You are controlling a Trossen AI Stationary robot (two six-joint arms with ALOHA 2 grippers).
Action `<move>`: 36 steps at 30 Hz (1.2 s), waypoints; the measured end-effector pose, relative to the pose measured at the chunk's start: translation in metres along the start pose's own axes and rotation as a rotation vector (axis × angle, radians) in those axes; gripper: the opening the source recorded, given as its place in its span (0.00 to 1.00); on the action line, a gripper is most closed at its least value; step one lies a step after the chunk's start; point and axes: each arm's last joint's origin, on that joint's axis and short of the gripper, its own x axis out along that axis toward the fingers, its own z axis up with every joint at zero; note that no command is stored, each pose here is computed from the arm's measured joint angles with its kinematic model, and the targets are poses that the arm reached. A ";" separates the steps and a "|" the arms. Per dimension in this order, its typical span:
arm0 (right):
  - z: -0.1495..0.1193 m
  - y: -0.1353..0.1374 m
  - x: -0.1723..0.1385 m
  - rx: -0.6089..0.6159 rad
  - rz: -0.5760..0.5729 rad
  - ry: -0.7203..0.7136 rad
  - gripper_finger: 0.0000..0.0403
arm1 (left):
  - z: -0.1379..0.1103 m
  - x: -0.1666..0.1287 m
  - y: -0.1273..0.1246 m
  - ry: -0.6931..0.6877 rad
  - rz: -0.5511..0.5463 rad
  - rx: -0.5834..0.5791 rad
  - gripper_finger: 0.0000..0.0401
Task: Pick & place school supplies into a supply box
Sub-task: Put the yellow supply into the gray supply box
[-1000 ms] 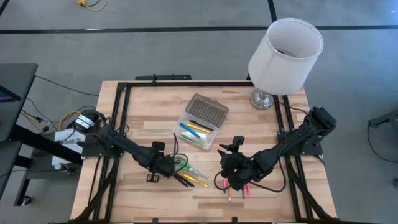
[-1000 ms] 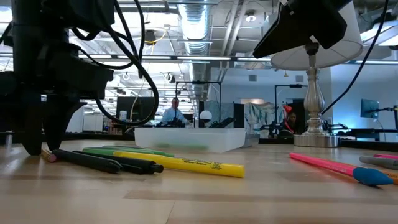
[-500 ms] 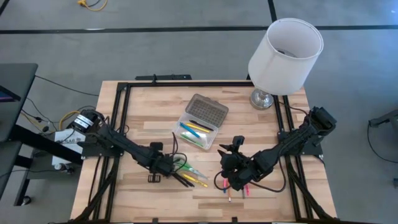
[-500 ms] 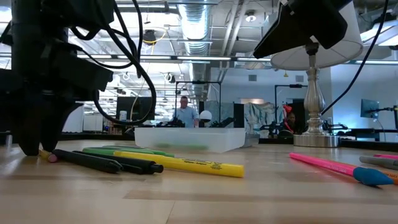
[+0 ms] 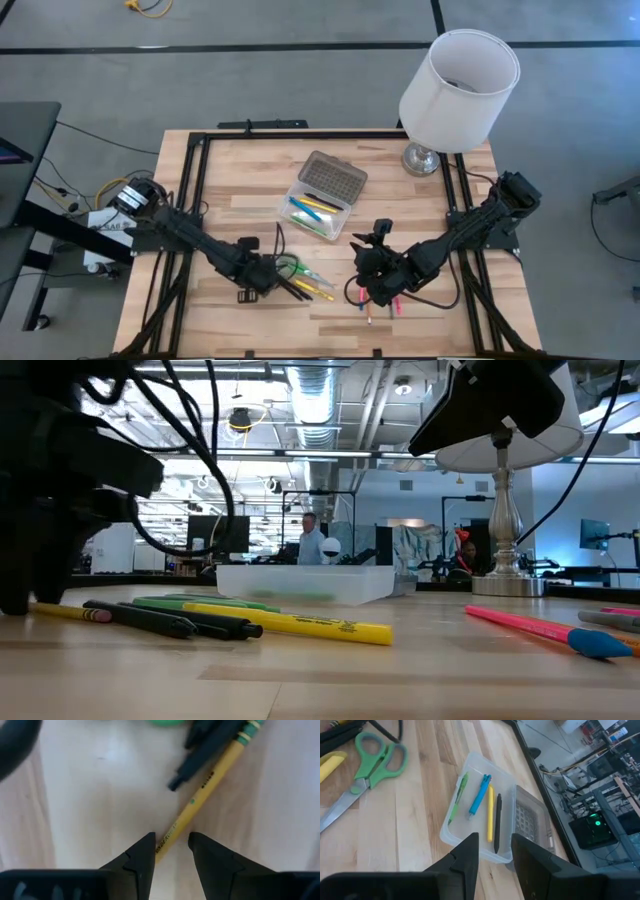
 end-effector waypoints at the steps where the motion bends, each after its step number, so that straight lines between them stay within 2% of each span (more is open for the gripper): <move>1: 0.000 0.000 0.000 0.000 0.000 0.000 0.27 | -0.002 0.000 -0.003 -0.005 0.003 -0.001 0.32; 12: 0.000 0.000 0.000 0.001 0.000 0.000 0.27 | -0.018 -0.001 -0.029 -0.104 0.051 0.020 0.32; 32: 0.000 0.000 0.000 0.001 0.000 0.000 0.27 | -0.015 -0.001 -0.022 -0.092 0.072 -0.015 0.32; 36: 0.000 0.000 0.000 0.001 0.000 0.000 0.27 | -0.015 -0.001 -0.021 -0.091 0.081 -0.010 0.29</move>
